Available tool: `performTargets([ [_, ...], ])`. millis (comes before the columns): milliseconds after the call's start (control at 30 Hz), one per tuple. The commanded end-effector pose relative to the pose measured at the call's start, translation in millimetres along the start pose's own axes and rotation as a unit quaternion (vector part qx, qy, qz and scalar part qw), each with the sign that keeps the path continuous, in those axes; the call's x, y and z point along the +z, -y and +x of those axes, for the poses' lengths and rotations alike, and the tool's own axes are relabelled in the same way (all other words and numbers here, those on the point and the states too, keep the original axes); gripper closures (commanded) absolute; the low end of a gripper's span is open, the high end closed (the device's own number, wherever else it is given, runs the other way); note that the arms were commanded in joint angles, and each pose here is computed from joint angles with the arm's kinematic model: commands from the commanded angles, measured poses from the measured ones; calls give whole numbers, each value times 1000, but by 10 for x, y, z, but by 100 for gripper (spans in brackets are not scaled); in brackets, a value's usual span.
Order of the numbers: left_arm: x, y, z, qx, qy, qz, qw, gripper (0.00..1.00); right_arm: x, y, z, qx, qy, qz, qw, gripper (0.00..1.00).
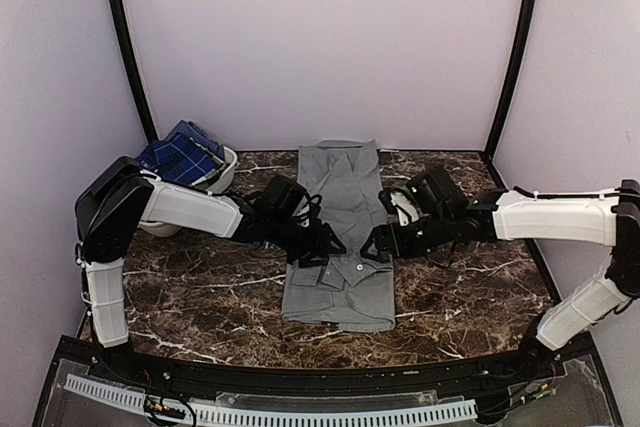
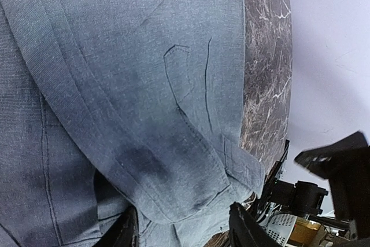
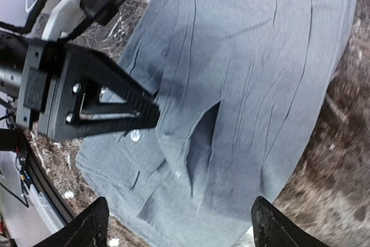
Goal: Fold and stack the long sleeve shirts
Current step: Adjust the sleeve at the center of the board.
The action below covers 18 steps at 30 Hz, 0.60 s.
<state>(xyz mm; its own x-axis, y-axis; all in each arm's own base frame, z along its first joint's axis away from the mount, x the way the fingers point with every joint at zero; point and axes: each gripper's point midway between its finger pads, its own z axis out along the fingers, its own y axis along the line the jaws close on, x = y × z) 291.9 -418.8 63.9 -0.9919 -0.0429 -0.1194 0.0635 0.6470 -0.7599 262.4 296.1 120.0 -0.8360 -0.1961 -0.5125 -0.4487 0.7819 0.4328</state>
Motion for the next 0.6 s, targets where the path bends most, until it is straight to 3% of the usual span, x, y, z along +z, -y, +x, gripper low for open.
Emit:
performTargets([
  [0, -155, 269, -25, 6, 10, 30, 999, 48, -155, -245, 257, 36, 11, -55, 998, 16],
  [267, -235, 138, 2, 11, 14, -13, 1000, 48, -178, -454, 524, 79, 17, -121, 989, 12],
  [567, -406, 33, 78, 23, 20, -42, 999, 48, 184, -553, 544, 103, 27, -152, 983, 12],
])
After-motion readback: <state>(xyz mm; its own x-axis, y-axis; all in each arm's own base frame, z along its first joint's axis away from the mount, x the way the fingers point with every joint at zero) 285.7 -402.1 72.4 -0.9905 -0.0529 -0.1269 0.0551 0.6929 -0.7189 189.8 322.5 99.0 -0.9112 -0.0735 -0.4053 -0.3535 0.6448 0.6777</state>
